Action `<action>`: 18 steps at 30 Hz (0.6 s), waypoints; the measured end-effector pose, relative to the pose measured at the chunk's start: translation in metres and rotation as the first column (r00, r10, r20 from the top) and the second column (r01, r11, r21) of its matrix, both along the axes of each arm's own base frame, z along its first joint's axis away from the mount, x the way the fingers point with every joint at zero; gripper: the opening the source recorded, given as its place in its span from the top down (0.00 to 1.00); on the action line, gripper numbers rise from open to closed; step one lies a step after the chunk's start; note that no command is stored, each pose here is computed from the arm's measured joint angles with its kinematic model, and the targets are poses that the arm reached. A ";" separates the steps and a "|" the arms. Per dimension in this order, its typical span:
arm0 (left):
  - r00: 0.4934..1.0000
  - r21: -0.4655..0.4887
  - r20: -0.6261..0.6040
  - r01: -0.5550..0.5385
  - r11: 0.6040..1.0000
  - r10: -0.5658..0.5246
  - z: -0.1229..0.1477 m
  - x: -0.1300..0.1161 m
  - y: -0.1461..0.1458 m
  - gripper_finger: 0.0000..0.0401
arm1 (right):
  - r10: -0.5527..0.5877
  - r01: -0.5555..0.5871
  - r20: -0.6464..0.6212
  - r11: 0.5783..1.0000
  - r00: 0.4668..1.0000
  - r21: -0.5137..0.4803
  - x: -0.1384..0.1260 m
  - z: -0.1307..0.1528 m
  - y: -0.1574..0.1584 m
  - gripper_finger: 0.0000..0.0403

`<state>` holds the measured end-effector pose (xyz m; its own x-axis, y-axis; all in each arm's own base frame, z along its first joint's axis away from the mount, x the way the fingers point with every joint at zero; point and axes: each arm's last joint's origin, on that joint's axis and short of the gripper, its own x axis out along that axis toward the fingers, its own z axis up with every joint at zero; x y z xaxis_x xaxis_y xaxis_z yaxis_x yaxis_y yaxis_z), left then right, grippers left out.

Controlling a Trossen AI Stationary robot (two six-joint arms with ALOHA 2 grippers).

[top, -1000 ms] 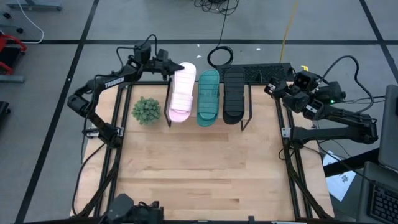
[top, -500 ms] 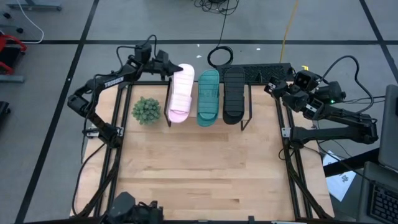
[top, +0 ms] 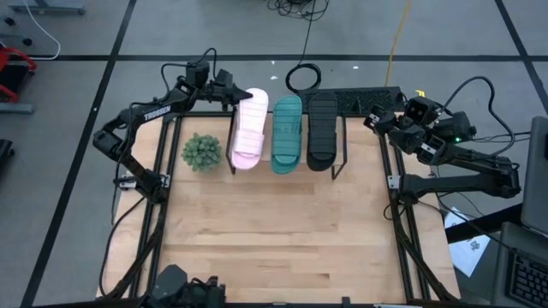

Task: Pick and place slides into the shelf
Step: Put the pair of pink slides on the shelf

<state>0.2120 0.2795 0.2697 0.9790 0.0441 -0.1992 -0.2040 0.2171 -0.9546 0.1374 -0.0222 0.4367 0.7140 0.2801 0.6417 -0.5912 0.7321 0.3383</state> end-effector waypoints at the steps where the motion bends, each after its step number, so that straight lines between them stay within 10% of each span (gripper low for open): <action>1: 1.000 0.000 0.000 0.001 1.000 -0.001 0.000 0.000 0.000 0.92 | 0.000 0.000 0.000 1.000 1.000 0.000 0.000 0.000 0.000 0.62; 18: 0.998 -0.003 -0.058 0.017 1.000 -0.017 -0.008 -0.002 -0.002 0.92 | -0.026 0.026 -0.012 1.000 1.000 0.009 0.006 -0.002 -0.002 0.62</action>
<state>0.2100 0.2771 0.2618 0.9663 0.0270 -0.2558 -0.2554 0.2183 -0.9419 0.1438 -0.0245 0.4345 0.7282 0.2556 0.6359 -0.5683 0.7438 0.3518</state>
